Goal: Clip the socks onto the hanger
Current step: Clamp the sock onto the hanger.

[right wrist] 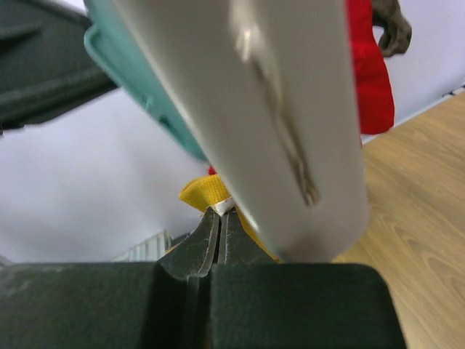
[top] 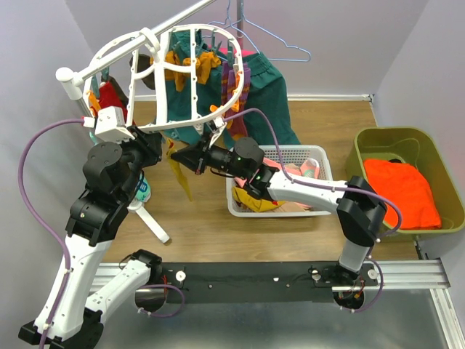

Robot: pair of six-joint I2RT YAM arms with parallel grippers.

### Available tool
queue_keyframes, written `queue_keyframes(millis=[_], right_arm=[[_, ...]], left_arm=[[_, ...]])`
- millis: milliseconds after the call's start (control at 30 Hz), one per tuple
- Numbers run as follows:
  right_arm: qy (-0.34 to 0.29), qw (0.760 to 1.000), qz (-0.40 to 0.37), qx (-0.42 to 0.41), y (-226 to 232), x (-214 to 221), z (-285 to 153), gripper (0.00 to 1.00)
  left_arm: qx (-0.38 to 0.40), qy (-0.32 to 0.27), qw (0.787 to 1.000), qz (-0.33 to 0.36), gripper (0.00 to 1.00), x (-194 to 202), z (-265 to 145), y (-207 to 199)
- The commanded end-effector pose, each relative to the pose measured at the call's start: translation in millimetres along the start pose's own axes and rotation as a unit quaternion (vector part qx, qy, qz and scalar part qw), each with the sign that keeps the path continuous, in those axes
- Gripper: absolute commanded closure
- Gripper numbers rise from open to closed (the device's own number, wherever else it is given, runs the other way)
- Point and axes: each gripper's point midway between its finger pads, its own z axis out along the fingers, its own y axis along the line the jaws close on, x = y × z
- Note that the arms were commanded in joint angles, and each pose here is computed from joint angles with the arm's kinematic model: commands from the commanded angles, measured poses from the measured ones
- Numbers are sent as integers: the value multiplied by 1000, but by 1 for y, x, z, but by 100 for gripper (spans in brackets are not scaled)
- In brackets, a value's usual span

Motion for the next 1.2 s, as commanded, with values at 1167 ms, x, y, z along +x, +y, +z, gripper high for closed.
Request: queue_keyframes(millis=[1167], right_arm=[[-75, 996, 22, -34, 23, -45, 15, 98]], left_arm=[[4, 28, 1000, 11, 100, 16, -3, 4]])
